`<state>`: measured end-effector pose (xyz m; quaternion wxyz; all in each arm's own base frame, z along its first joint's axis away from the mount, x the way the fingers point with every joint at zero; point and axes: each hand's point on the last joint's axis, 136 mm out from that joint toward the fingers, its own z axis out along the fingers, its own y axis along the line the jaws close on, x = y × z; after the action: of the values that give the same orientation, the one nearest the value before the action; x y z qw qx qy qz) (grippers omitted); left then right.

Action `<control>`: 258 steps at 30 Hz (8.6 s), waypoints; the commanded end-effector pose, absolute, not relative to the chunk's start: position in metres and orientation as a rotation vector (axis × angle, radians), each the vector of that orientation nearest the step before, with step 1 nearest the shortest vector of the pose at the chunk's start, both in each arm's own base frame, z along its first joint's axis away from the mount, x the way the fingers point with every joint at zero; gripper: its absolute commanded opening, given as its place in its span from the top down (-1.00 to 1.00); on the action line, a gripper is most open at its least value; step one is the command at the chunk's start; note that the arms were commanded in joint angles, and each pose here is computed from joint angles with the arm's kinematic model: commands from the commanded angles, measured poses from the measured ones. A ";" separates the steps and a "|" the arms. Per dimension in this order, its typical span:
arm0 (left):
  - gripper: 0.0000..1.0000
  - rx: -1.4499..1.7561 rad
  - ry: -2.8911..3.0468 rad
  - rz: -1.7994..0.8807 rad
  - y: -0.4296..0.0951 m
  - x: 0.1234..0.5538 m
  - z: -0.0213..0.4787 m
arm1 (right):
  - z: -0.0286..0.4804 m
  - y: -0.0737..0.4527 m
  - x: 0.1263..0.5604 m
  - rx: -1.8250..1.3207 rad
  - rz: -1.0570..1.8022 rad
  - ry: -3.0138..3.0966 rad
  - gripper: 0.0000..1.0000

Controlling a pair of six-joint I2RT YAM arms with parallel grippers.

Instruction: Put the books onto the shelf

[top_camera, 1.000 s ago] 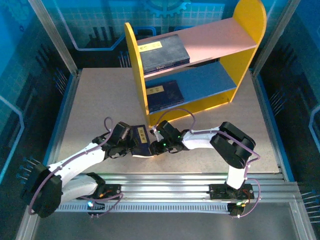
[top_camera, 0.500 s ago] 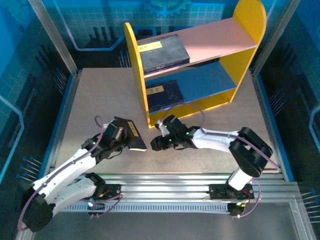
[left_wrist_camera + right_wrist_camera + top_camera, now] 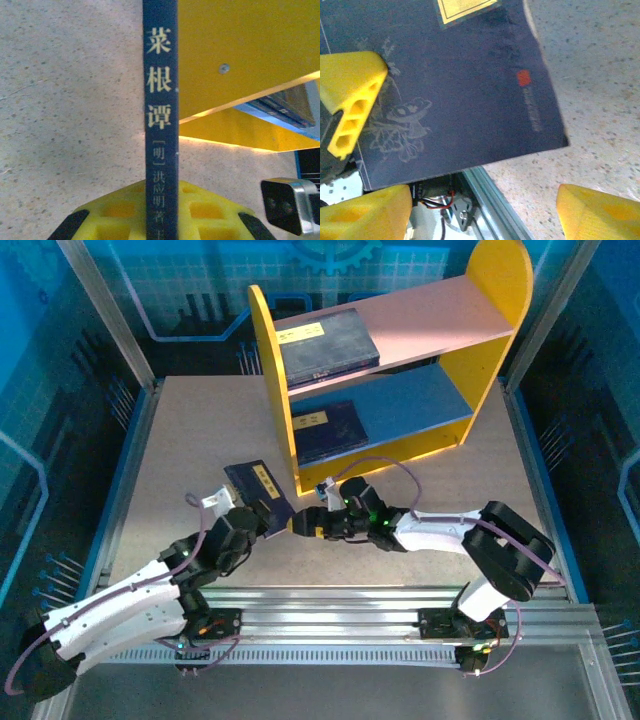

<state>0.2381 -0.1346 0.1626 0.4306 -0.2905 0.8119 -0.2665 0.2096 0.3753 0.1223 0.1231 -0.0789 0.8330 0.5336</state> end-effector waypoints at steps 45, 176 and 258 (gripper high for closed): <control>1.00 -0.708 1.714 -0.825 -0.162 0.228 0.195 | 0.148 0.393 0.214 0.218 1.764 2.209 0.24; 1.00 -0.021 1.956 -1.560 -0.241 0.241 0.264 | 0.202 0.211 0.228 -0.124 1.594 2.265 0.10; -0.15 -0.093 1.964 -0.946 -0.178 0.220 0.302 | 0.264 0.189 0.216 -0.324 1.501 2.128 0.92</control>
<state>0.2248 -0.2011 0.3030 0.4492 -0.0311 0.7860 -0.4236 0.2170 0.1923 0.2487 0.2348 -0.0888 0.7921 0.5564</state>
